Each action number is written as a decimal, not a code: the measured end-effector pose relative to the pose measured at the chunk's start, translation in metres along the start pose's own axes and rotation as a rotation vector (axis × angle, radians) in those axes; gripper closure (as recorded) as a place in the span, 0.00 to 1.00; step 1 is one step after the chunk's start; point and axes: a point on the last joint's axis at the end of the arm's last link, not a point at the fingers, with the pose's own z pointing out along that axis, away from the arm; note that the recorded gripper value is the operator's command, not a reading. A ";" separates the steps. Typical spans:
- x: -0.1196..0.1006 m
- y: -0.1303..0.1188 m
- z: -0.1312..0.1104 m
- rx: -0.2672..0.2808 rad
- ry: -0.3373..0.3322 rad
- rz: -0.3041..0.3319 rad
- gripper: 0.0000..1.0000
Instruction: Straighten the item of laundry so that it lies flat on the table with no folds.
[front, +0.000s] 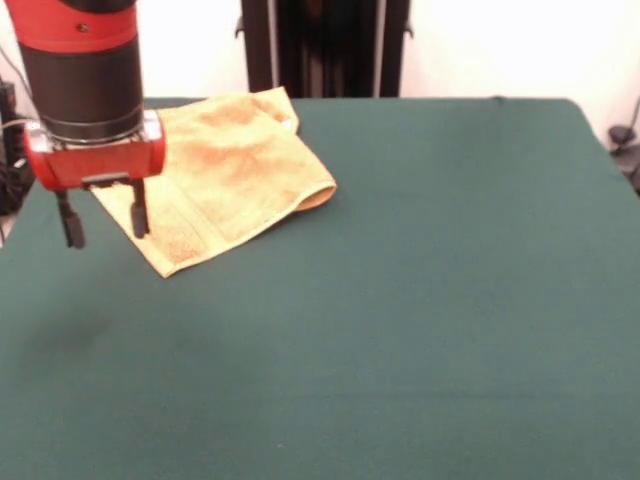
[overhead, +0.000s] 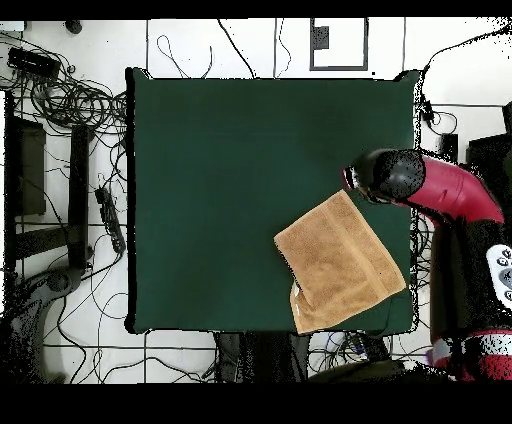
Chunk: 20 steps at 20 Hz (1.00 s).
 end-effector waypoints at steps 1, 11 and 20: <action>0.002 -0.003 -0.001 0.004 -0.001 0.002 0.00; 0.018 -0.042 -0.022 0.035 -0.025 0.045 0.00; 0.041 -0.046 -0.022 0.018 -0.004 0.067 0.00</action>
